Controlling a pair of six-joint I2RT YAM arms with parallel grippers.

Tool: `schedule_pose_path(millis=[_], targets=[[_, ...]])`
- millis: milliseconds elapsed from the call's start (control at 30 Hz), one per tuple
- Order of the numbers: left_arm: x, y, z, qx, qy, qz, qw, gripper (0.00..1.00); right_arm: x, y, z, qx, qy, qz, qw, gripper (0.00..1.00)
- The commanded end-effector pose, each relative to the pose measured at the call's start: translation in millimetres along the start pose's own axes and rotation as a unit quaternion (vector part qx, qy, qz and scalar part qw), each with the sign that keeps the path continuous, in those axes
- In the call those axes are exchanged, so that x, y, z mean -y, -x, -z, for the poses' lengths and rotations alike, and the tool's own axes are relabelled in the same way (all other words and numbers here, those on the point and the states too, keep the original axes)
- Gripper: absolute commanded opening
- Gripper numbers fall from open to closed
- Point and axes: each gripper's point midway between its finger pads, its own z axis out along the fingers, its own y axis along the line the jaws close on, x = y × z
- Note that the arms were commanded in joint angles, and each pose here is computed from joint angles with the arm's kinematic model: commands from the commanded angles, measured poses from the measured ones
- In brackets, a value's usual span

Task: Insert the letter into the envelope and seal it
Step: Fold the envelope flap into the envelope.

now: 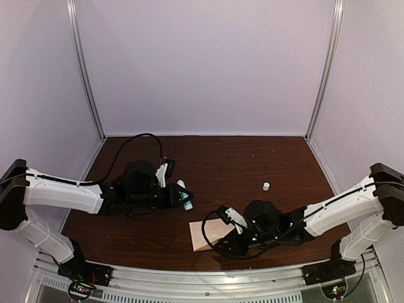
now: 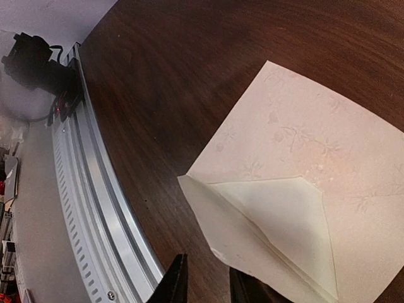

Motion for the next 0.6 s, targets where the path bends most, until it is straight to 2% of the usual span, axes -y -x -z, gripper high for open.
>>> schedule_pose_path(millis=[0, 233, 567], targets=[[8.7, 8.8, 8.1, 0.017, -0.014, -0.017, 1.0, 0.04, 7.8, 16.9, -6.9, 0.018, -0.016, -0.006, 1.0, 0.23], [8.6, -2.4, 8.4, -0.005, -0.025, -0.034, 0.999, 0.04, 25.7, 23.3, -18.5, 0.015, -0.025, -0.031, 0.999, 0.21], [14.2, -48.6, -6.2, -0.092, -0.055, -0.073, 0.992, 0.02, 55.0, 18.4, -39.0, -0.007, -0.03, -0.096, 0.995, 0.18]])
